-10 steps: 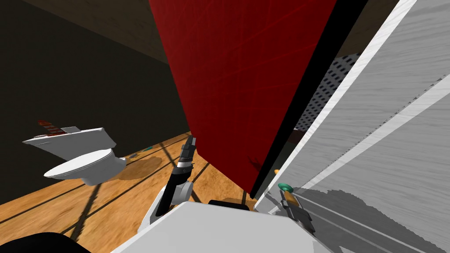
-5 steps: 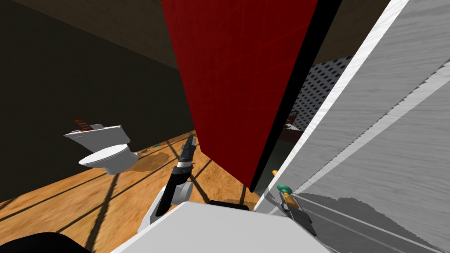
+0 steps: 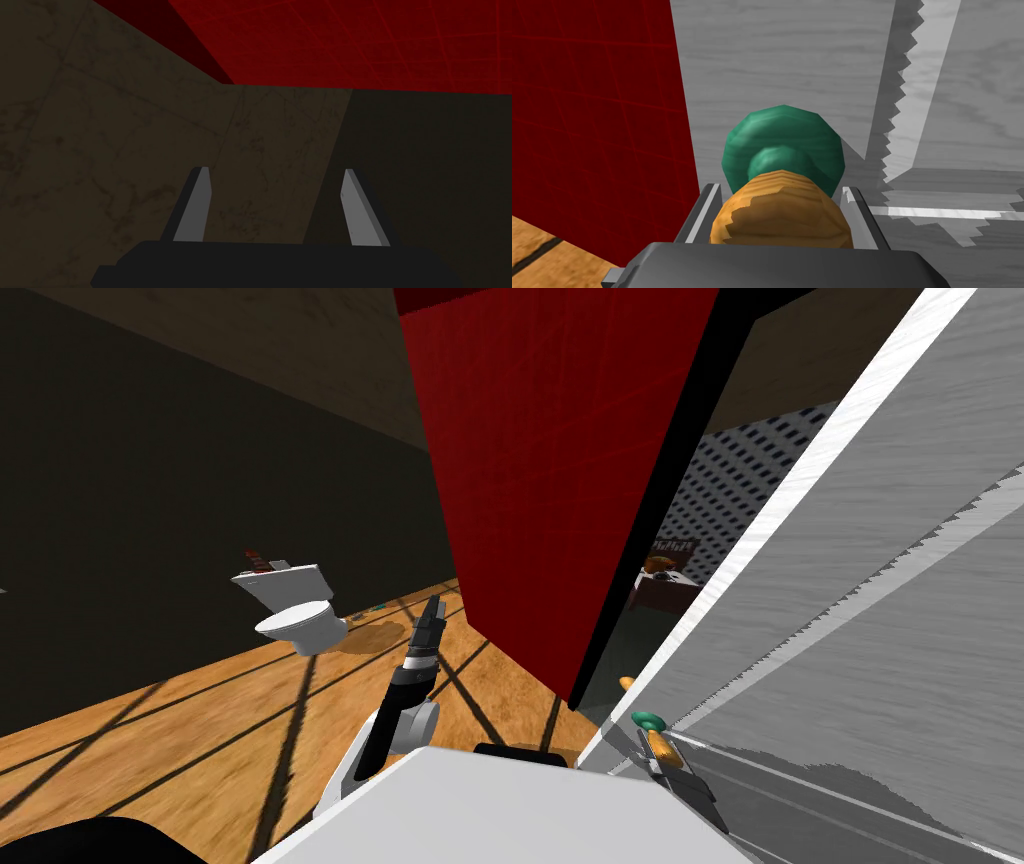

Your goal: Pull the door open

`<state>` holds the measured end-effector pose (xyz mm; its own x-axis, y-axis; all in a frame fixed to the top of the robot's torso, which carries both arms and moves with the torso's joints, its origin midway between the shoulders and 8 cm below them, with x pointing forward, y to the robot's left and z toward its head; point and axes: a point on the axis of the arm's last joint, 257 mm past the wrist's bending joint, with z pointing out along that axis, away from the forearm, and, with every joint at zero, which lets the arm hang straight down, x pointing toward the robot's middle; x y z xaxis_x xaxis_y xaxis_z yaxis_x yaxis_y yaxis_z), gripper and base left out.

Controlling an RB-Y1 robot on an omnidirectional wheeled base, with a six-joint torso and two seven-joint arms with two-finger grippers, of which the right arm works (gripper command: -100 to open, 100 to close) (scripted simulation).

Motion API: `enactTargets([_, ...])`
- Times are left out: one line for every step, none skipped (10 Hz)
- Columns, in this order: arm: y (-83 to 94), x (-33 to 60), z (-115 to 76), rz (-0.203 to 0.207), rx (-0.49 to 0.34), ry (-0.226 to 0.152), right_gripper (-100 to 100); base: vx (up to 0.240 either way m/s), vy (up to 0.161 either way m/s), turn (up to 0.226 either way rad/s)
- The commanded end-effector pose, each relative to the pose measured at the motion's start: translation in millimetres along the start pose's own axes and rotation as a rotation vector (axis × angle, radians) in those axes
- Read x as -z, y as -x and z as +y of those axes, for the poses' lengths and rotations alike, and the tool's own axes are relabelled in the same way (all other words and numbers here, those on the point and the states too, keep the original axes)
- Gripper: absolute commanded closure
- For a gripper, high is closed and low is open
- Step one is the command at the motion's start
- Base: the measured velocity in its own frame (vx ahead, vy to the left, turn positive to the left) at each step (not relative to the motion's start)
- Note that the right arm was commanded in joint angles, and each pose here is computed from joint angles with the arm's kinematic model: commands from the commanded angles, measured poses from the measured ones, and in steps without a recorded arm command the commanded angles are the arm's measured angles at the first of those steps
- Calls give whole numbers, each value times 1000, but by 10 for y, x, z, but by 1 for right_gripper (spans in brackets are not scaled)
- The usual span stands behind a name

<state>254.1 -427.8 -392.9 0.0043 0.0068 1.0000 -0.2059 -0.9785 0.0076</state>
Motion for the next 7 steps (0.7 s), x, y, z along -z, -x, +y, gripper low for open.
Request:
enactTargets([-2, 57, -46, 1, -5, -30, 100, -264, -40, 159])
enactTargets([-5, 75, -52, 2, -6, -40, 100, -253, -31, 107])
enactTargets([-8, 99, -60, 3, -7, -53, 100, -287, -27, 117])
enactTargets([-11, 121, -67, 3, -7, -65, 100, -260, -33, 115])
enactTargets([6, 108, -67, -3, -5, -58, 100, -105, -12, 21])
enactTargets([22, 138, -75, -7, -6, -72, 100, -137, -16, 138])
enactTargets([20, 142, -72, -6, -6, -78, 100, -204, -29, 158])
